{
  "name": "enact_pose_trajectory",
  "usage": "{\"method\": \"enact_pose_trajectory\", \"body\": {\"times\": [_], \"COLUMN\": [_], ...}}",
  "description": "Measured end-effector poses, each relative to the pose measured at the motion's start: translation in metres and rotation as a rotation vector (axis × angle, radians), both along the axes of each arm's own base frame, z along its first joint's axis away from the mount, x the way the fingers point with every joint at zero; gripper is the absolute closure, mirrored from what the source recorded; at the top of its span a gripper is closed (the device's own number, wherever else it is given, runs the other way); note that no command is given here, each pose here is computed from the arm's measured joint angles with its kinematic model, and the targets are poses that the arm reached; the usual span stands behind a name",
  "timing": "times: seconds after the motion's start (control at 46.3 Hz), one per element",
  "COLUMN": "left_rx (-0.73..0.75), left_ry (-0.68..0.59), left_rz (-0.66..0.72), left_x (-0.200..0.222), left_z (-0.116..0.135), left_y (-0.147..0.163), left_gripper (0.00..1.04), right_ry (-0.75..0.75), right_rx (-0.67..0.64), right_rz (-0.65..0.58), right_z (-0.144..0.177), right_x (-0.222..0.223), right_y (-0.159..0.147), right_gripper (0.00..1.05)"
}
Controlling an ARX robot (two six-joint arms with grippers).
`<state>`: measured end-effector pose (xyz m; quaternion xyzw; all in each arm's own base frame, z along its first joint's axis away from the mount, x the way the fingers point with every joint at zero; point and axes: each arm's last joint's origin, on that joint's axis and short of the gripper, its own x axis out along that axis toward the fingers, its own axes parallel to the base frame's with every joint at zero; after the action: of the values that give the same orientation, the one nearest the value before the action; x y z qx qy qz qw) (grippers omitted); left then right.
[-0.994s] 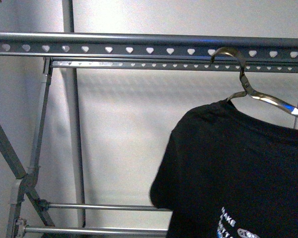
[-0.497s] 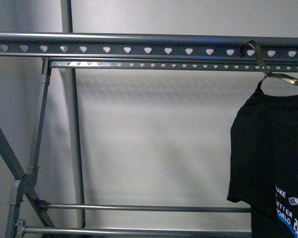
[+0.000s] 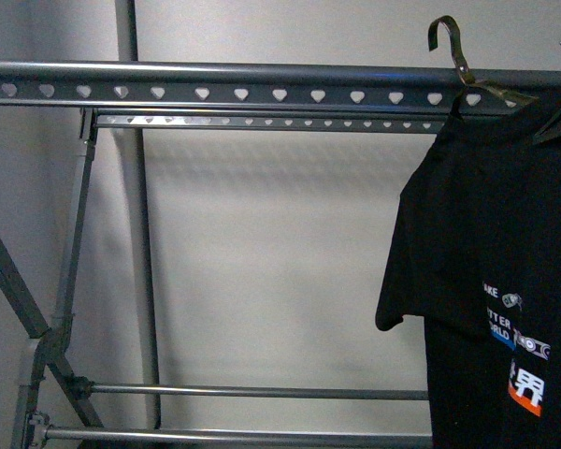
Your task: Hang clothes on hanger
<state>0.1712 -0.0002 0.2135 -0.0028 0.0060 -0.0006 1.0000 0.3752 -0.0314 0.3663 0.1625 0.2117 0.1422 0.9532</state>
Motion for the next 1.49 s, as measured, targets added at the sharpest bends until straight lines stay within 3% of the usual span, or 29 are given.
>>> {"method": "enact_pose_trajectory", "body": {"times": [0.302,0.475,0.605,0.713,0.842,0.907,0.929,0.994,1.166,1.274,1.49], "left_rx": [0.000,0.000,0.001,0.001,0.002,0.003,0.003,0.003,0.003,0.003,0.004], "left_ry": [-0.009,-0.010,-0.009,-0.011,-0.027,-0.035,-0.037,-0.035,-0.037,-0.034,-0.008], "left_rz": [0.000,0.000,0.000,0.000,0.000,0.000,0.000,0.000,0.000,0.000,0.000], "left_x": [-0.022,-0.033,-0.040,-0.044,-0.049,-0.052,-0.053,-0.055,-0.059,-0.061,-0.072], "left_z": [-0.020,-0.029,-0.034,-0.036,-0.041,-0.040,-0.040,-0.040,-0.040,-0.041,-0.045], "left_y": [0.000,0.000,0.000,0.000,0.000,0.000,0.000,0.000,0.000,0.000,0.000], "left_gripper": [1.01,1.01,1.01,1.01,1.01,1.01,1.01,1.01,1.01,1.01,1.01], "right_ry": [0.074,0.080,0.005,-0.186,-0.502,-0.660,-0.699,-0.765,-0.458,-0.406,-0.431], "right_rx": [0.091,0.095,0.023,-0.044,-0.055,-0.077,-0.092,-0.160,-0.299,-0.321,-0.327], "right_rz": [-0.139,-0.097,-0.106,-0.188,-0.241,-0.263,-0.271,-0.301,-0.334,-0.284,-0.291], "right_z": [-0.012,-0.036,-0.052,-0.040,-0.007,-0.004,-0.007,-0.031,-0.087,-0.121,-0.146], "right_x": [0.035,0.031,0.010,-0.020,-0.106,-0.158,-0.175,-0.217,-0.247,-0.249,-0.258], "right_y": [-0.005,0.016,0.029,0.023,0.012,0.012,0.013,0.015,0.023,0.031,0.031], "right_gripper": [1.02,1.00,0.74,0.53,0.21,0.06,0.06,0.08,0.36,0.60,1.02]}}
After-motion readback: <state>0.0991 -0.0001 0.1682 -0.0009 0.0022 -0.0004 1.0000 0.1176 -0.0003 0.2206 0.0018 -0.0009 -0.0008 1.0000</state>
